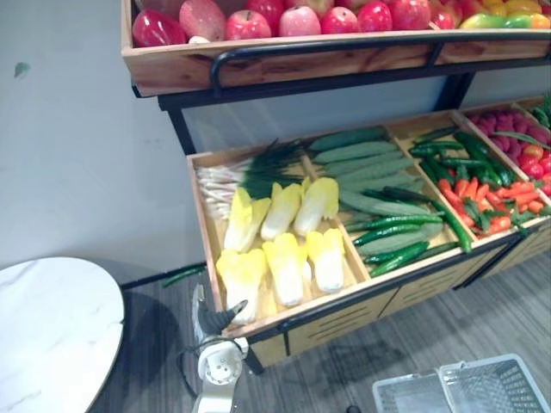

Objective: Pick vegetable in the basket

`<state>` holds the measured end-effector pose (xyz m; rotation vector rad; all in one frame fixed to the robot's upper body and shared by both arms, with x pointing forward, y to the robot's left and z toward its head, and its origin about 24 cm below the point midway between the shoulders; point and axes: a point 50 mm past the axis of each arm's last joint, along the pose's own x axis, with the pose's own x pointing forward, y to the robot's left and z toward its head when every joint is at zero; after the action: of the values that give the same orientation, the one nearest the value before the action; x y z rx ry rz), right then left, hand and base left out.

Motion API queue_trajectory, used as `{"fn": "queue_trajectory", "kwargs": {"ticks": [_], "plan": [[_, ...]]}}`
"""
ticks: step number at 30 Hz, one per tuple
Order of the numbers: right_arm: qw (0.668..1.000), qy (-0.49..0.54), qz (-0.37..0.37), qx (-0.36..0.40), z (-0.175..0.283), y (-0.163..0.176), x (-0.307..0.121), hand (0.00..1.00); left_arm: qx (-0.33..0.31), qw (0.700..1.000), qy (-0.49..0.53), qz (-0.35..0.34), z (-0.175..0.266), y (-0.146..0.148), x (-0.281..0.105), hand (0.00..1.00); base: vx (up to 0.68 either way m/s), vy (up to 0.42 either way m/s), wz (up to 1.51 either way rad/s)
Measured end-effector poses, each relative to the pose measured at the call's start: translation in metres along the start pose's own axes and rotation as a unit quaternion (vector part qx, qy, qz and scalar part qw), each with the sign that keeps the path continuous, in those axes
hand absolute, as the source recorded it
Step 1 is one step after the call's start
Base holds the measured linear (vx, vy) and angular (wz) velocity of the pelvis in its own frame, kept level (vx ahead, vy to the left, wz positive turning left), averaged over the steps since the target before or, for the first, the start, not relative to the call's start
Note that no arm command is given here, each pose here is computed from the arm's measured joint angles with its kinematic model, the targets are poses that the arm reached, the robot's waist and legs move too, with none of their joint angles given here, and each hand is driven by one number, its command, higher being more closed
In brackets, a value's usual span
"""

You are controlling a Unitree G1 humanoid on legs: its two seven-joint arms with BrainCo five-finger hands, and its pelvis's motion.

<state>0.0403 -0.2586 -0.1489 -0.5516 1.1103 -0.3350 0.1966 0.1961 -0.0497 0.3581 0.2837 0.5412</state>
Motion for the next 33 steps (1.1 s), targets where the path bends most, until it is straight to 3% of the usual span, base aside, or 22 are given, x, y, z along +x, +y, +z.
{"fn": "queue_trajectory", "kwargs": {"ticks": [24,33], "plan": [[1.0,-0.007,-0.02,-0.008,0.007,-0.013,0.009,1.0,0.037,0.999,-0.022,0.006,0.004,-0.001,0.009,0.0,0.01,0.001,-0.02],[1.0,-0.004,-0.027,-0.009,0.005,-0.013,0.008,1.0,0.014,0.997,-0.068,0.016,0.026,-0.001,0.011,0.0,-0.01,-0.001,-0.04]]}}
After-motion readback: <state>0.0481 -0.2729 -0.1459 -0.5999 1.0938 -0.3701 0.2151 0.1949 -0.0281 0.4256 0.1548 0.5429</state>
